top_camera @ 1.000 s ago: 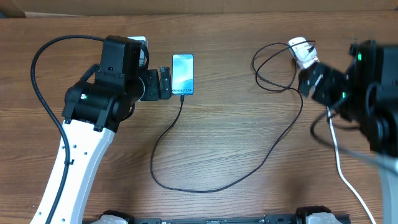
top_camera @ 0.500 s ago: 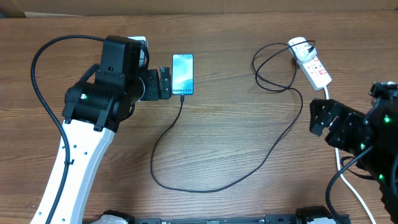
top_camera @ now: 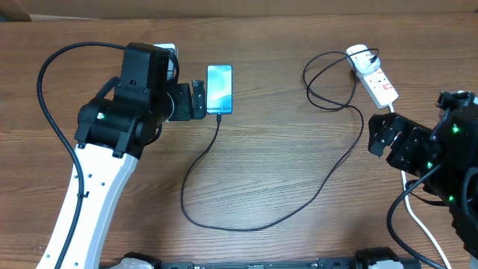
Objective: Plug charger to phone and switch on socket
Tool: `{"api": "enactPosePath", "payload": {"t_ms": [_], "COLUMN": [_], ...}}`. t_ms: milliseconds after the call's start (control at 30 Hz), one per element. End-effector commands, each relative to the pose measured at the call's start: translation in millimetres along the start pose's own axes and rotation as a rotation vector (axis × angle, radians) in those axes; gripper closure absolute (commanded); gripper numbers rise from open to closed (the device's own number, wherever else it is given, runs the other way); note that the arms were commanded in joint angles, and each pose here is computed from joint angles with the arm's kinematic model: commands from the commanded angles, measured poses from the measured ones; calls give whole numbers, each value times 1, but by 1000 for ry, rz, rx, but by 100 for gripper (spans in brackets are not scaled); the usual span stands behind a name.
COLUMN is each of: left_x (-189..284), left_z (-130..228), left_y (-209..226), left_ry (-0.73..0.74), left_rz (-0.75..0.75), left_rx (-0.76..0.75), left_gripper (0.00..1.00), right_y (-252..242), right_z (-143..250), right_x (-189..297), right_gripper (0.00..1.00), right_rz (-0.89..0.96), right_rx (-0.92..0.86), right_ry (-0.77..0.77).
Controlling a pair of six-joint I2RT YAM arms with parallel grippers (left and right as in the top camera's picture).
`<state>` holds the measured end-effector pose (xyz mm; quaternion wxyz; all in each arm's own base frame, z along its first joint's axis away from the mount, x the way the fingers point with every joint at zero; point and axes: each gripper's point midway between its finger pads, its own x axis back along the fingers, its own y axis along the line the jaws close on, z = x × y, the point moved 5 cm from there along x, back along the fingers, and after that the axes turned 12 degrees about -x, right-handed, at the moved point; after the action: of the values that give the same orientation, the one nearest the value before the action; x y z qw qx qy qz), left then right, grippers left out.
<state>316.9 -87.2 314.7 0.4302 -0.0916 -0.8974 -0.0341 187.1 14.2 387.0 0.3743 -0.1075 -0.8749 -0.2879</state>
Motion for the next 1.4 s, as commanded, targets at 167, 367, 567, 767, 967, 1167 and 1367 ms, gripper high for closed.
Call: {"api": "enactPosePath", "payload": {"t_ms": [167,367,567,767,967,1167,1367], "left_x": [-2,-2,-2,-2,-2,-2,-2], "left_z": [3,3,3,3,3,3,3], "left_y": [1,1,1,1,1,1,1], "left_ry": [8,8,8,8,8,8,8], "left_rz": [-12,-12,-12,-12,-12,-12,-12], "left_rx": [11,11,11,11,11,11,11], "left_gripper": [0,0,0,1,0,0,0], "right_y": [-1,-6,-18,-28,-41,-51,-62], "right_z": [0,7,22,34,44,59,72], "right_x": [-20,-44,-67,-85,-99,-107,-113], "right_gripper": [0,0,0,0,0,0,0], "right_rz": [25,-46,-123,-228,-292,-370,-417], "right_rx": [81,121,161,222,219,223,222], "right_ry": [-4,-100,-205,-332,-462,-575,-656]}}
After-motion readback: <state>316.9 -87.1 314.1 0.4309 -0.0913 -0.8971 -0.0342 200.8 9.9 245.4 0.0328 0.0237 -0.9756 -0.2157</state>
